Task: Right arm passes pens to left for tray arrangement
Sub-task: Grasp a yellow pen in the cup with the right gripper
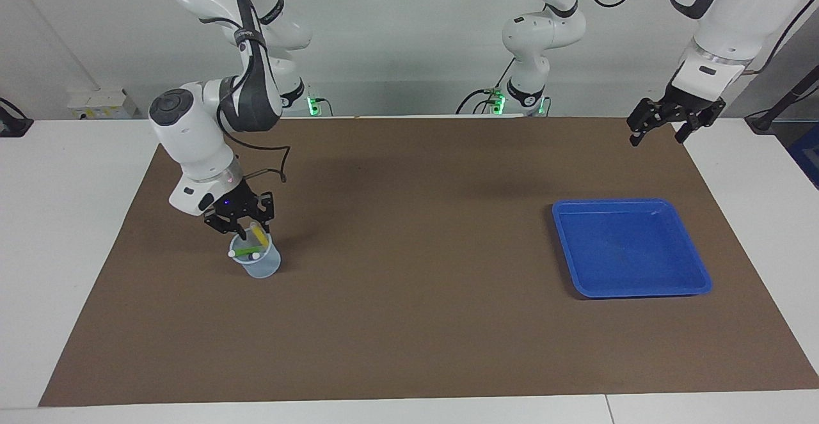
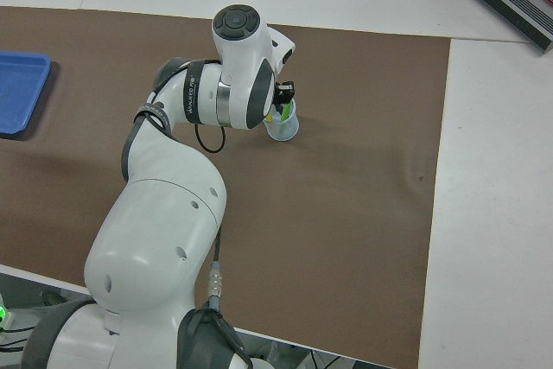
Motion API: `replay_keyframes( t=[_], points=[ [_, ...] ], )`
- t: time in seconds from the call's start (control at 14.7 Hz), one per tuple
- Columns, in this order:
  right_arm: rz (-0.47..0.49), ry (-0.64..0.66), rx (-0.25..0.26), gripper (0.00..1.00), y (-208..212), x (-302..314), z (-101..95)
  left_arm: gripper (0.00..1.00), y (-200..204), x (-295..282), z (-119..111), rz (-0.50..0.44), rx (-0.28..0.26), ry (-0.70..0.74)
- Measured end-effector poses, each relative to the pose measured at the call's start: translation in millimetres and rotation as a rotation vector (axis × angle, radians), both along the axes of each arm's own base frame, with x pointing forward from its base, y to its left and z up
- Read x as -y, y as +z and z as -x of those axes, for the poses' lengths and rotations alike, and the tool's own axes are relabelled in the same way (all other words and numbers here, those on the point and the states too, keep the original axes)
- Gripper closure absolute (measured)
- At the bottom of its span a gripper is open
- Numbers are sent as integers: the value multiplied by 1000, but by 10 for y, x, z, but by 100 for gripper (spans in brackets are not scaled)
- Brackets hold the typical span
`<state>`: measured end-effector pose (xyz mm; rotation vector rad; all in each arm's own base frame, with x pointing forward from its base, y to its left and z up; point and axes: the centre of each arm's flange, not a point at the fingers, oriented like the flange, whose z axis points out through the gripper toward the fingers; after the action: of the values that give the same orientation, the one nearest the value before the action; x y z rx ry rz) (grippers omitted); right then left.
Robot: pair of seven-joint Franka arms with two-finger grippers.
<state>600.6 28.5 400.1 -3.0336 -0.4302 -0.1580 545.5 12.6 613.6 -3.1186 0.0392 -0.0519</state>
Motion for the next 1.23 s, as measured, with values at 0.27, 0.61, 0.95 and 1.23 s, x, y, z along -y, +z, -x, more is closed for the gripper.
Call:
replay_keyframes(
  t=[0.27,0.61,0.95,1.23],
  points=[
    [0,0,-3,48,-15,0,2,0,0,-6,0,0,0,1],
    [1,11,-7,67,-22,2,7,0,0,-7,0,0,0,1],
    [4,33,-5,83,-23,79,5,0,0,-6,0,0,0,1],
    [4,36,-5,83,-23,79,6,0,0,-6,0,0,0,1]
  ],
)
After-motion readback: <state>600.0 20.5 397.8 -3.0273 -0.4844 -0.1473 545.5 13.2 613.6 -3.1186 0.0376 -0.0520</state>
